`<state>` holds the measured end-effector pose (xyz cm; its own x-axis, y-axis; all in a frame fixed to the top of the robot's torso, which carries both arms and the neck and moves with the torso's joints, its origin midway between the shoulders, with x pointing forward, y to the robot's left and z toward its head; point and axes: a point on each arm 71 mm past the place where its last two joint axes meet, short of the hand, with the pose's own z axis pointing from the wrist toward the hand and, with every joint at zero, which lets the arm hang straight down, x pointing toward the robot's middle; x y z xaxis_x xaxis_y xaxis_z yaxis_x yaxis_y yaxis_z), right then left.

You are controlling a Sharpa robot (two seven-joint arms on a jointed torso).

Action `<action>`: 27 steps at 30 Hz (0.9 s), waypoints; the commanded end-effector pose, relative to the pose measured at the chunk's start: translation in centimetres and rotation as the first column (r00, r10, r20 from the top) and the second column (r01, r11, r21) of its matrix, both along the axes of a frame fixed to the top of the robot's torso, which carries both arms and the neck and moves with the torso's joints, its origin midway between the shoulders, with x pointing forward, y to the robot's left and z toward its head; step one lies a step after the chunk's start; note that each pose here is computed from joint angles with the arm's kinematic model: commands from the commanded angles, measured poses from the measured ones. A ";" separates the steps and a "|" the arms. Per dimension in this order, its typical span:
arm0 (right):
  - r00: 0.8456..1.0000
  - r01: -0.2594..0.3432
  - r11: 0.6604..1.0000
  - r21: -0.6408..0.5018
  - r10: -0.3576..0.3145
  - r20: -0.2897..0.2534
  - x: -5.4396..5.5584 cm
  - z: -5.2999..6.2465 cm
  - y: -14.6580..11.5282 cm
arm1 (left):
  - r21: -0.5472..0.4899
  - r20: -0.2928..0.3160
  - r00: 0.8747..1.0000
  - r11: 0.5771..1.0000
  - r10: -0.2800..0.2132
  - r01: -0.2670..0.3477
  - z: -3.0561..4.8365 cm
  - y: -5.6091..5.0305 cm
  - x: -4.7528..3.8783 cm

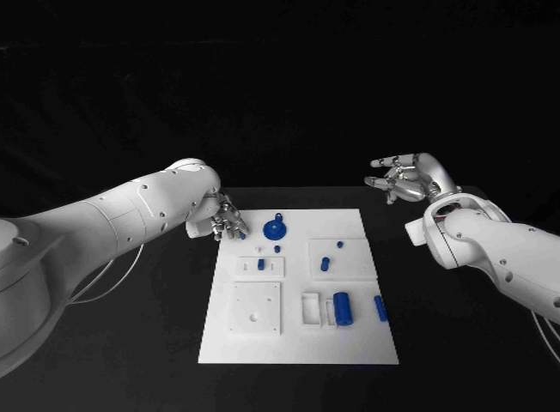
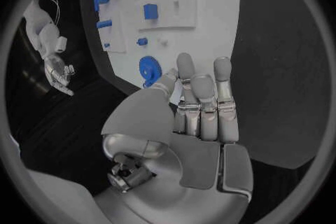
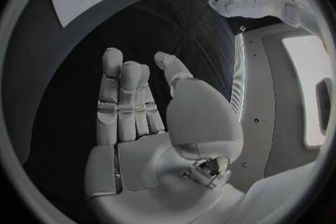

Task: Assemble the parts on the task board

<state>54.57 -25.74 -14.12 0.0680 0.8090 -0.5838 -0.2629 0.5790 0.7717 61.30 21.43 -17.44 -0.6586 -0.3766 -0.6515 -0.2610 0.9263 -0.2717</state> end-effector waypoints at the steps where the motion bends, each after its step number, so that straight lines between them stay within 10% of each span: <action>1: 1.000 -0.011 1.000 -0.002 0.011 0.000 0.0 0.0 0.1 | -0.007 -0.006 1.000 1.000 -0.009 0.009 -0.17 -0.3 -0.06; 27: 1.000 -0.006 1.000 -0.004 0.006 -0.002 0.1 -0.1 -0.1 | -0.050 0.036 0.999 0.999 0.020 -0.019 0.05 -0.3 -0.81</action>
